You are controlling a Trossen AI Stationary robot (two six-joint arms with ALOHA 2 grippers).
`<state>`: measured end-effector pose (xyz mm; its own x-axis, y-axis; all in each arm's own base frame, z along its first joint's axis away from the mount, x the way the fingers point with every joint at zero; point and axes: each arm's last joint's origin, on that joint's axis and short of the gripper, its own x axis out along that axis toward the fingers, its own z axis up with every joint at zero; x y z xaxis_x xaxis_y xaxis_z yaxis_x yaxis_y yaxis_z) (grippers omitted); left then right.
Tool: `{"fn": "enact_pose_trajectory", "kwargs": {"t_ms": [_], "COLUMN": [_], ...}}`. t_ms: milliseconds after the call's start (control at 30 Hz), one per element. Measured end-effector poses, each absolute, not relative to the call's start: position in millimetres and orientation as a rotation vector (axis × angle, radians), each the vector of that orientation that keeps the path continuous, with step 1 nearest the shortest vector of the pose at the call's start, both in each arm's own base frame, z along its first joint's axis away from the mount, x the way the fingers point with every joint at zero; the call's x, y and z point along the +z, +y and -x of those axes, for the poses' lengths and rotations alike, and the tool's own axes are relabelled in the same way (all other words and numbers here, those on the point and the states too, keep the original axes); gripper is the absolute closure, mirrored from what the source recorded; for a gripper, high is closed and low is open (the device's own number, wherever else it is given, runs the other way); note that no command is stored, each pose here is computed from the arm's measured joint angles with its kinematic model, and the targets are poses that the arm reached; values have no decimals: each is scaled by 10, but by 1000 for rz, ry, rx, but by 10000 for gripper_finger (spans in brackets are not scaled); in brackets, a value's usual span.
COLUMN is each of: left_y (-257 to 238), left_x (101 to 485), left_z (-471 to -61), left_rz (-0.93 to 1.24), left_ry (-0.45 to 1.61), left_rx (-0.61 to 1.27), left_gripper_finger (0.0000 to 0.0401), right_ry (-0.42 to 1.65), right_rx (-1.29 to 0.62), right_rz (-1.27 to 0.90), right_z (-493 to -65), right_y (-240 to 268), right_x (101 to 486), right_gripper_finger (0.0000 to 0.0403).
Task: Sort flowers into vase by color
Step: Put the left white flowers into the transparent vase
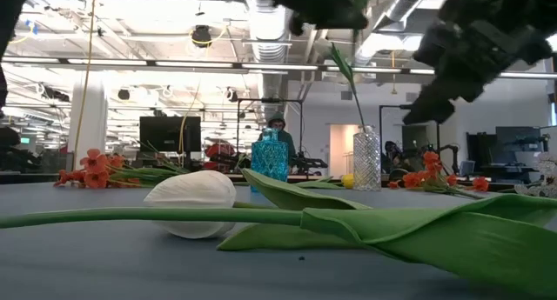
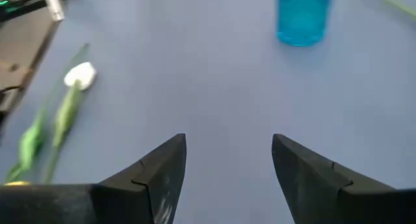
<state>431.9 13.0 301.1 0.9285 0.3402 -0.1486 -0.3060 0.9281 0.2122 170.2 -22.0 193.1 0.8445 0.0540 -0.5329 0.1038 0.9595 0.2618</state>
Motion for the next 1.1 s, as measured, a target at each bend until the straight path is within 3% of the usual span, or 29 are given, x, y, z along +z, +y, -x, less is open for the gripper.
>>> {"fn": "enact_pose_trajectory", "kwargs": {"t_ms": [200,467,800,1100], "left_y": [329,821,1041,1046], "left_x": [3119,2976,2889,2905], "left_z": [-4669,-4931,-4948,-4944], "left_rz": [-278,-194,-146,-228], "left_ry": [142,103,79,87], "left_rx": [352,421,459,503], "left_gripper_finger": [401,401,401,401], "right_ry": [487,377,433,437], "right_rx": [-133,-144,-143,-140], "right_rz": [-307,-268,-253,-250], "right_z": [-1451,-1349,-1315,-1314], "right_y": [-182,-191,-183,-182], "right_x": [1763,1864,1819,1816], "right_gripper_finger": [148,148,148,148]}}
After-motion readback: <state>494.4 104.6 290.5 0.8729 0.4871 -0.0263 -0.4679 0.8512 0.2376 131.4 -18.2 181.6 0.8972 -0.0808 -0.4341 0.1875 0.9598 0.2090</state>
